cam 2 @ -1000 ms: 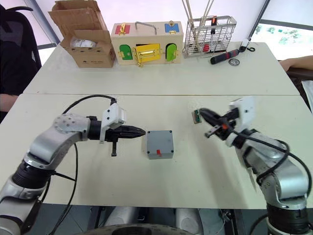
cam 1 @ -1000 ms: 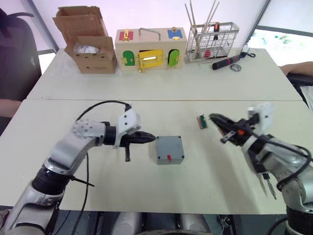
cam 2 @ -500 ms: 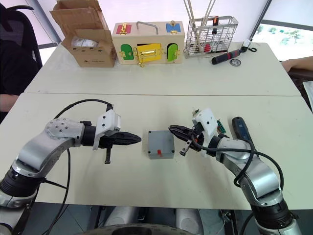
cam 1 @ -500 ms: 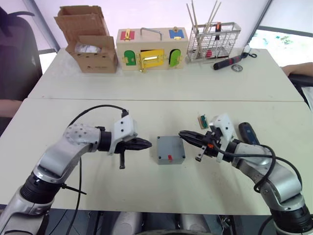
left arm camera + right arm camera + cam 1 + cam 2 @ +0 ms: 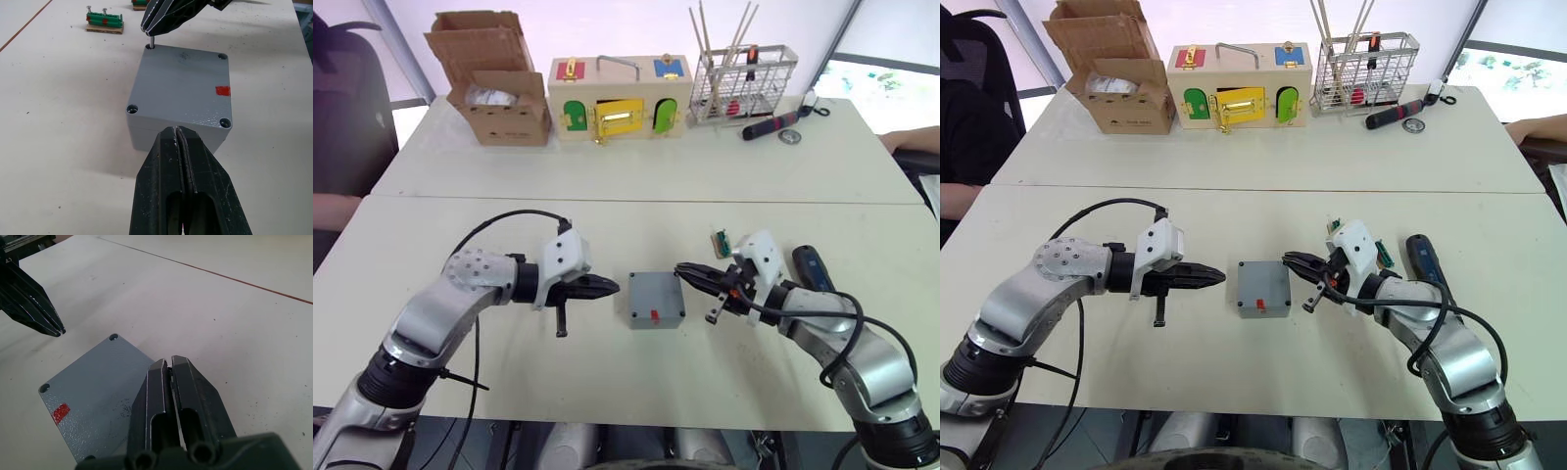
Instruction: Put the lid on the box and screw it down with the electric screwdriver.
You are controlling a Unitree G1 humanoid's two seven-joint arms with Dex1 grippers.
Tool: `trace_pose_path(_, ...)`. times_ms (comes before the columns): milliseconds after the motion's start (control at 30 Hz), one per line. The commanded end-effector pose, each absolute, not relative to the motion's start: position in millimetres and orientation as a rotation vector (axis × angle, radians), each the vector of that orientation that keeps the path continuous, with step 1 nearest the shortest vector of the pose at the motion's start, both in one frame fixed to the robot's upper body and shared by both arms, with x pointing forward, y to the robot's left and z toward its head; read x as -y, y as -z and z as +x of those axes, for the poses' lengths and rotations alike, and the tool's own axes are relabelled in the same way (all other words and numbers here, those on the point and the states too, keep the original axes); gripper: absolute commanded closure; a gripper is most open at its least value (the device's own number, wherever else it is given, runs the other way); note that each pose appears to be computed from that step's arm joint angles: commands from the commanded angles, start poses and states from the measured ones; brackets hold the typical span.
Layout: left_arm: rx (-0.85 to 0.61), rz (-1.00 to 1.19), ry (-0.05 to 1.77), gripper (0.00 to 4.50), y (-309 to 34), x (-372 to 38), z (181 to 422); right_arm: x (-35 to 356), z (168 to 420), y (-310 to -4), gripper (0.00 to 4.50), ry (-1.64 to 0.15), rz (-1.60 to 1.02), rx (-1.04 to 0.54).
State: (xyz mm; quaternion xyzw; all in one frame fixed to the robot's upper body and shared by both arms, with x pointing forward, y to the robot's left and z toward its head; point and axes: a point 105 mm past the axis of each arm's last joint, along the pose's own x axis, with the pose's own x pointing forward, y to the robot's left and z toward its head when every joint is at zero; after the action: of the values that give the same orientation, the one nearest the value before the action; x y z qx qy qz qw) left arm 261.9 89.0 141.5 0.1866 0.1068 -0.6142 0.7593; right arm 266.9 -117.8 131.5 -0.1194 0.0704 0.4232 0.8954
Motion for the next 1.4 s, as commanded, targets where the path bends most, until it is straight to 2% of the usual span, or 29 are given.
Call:
trace_pose_path(33, -0.189, 0.423, 1.349, 4.50, -150, -85, 261, 114, 266, -136, 4.44, -0.884, -0.253, -0.117)
trace_pose_path(467, -0.184, 0.419, 1.344, 4.50, -149, -83, 261, 113, 268, -131, 4.44, -0.883, -0.302, -0.117)
trace_pose_path(500, -0.184, 0.419, 1.344, 4.50, -149, -83, 261, 113, 269, -131, 3.87, -0.880, -0.304, -0.115)
trace_pose_path(567, -0.184, 0.419, 1.344, 4.50, -149, -83, 261, 113, 269, -131, 3.08, -0.881, -0.307, -0.113)
trace_pose_path(600, -0.185, 0.418, 1.344, 4.50, -149, -83, 260, 113, 269, -133, 2.49, -0.878, -0.309, -0.100)
trace_pose_path(700, -0.201, 0.415, 1.338, 4.50, -146, -87, 260, 111, 266, -150, 1.20, -0.877, -0.275, -0.042)
trace_pose_path(800, -0.227, 0.401, 1.322, 4.50, -140, -93, 261, 117, 263, -169, 1.20, -0.860, -0.196, -0.010)
trace_pose_path(900, -0.258, 0.393, 1.314, 4.50, -128, -97, 262, 132, 258, -175, 1.20, -0.857, -0.100, -0.053)
trace_pose_path(1167, -0.287, 0.411, 1.307, 4.50, -106, -92, 268, 151, 250, -129, 1.20, -0.843, -0.212, -0.264)
trace_pose_path(1400, -0.256, 0.420, 1.296, 4.50, -96, -76, 280, 148, 252, -103, 1.20, -0.840, -0.278, -0.318)
